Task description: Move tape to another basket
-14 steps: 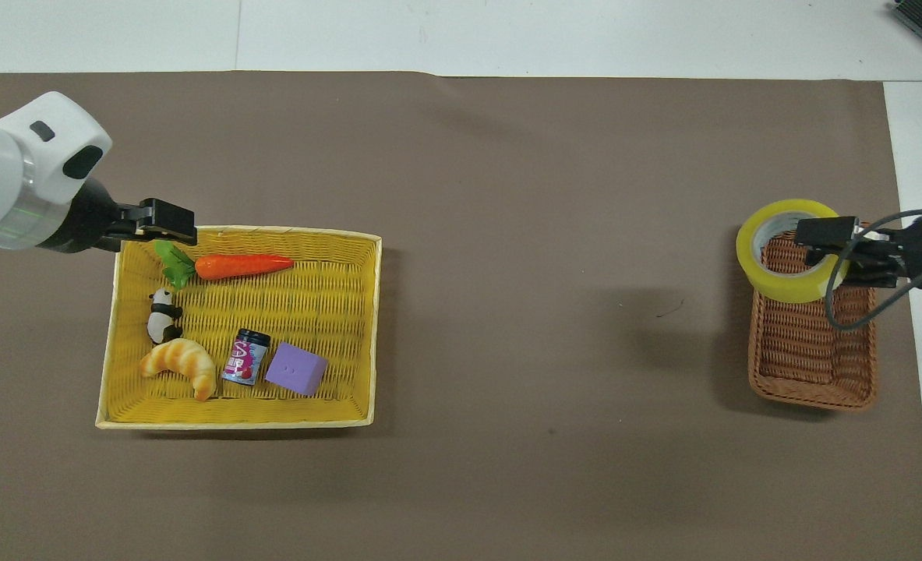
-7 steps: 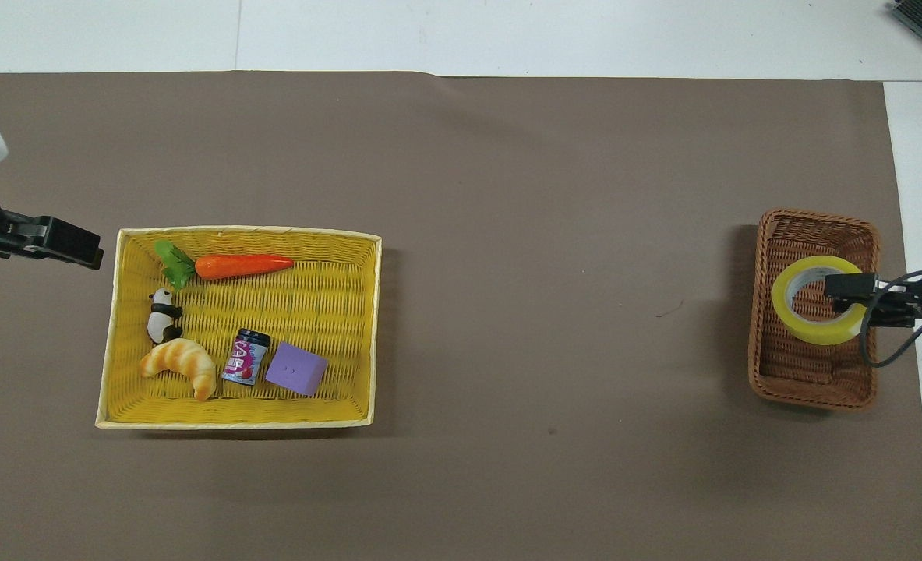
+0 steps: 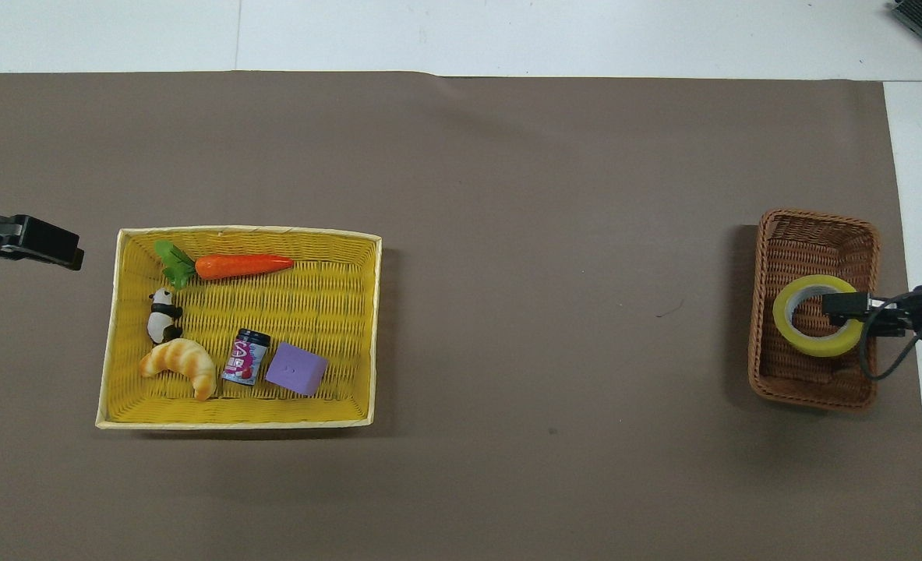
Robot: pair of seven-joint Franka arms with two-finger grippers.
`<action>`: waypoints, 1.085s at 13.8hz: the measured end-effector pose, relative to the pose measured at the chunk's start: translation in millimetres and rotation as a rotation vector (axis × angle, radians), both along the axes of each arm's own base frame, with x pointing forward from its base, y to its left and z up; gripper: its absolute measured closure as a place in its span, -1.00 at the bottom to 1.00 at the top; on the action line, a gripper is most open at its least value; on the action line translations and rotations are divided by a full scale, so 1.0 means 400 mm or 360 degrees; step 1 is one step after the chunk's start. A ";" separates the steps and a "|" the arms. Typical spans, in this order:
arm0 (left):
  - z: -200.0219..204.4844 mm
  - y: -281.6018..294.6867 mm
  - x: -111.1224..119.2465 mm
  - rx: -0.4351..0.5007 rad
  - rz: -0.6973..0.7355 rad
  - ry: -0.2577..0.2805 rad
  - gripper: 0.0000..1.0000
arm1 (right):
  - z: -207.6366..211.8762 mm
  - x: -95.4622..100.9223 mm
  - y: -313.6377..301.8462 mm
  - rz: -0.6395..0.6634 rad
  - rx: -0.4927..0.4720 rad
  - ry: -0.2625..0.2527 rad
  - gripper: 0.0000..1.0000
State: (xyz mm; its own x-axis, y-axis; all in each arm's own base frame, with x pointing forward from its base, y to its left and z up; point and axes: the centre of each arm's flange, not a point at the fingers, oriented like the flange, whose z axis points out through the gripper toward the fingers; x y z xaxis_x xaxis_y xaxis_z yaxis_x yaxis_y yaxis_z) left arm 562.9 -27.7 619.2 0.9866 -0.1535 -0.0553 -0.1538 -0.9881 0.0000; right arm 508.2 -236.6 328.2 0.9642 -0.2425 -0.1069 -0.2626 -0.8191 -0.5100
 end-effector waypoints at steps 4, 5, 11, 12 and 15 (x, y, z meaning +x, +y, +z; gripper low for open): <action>0.000 0.000 0.000 0.0000 0.0000 0.0000 -1.00 | -0.005 0.003 0.002 0.0032 -0.0036 0.0005 0.19; 0.000 0.000 0.000 0.0000 0.0000 0.0000 -1.00 | -0.005 0.003 0.003 0.0036 -0.0038 0.0006 -0.01; 0.000 0.000 0.000 0.0000 0.0000 0.0000 -1.00 | 0.049 0.024 -0.005 0.0049 -0.0051 -0.0043 -1.00; 0.000 0.000 0.000 0.0000 0.0000 0.0000 -1.00 | 0.079 0.037 -0.009 0.0053 -0.0066 -0.0076 -1.00; 0.000 0.000 0.000 0.0000 0.0000 0.0000 -1.00 | 0.200 0.084 -0.014 0.0087 -0.0145 -0.0210 -1.00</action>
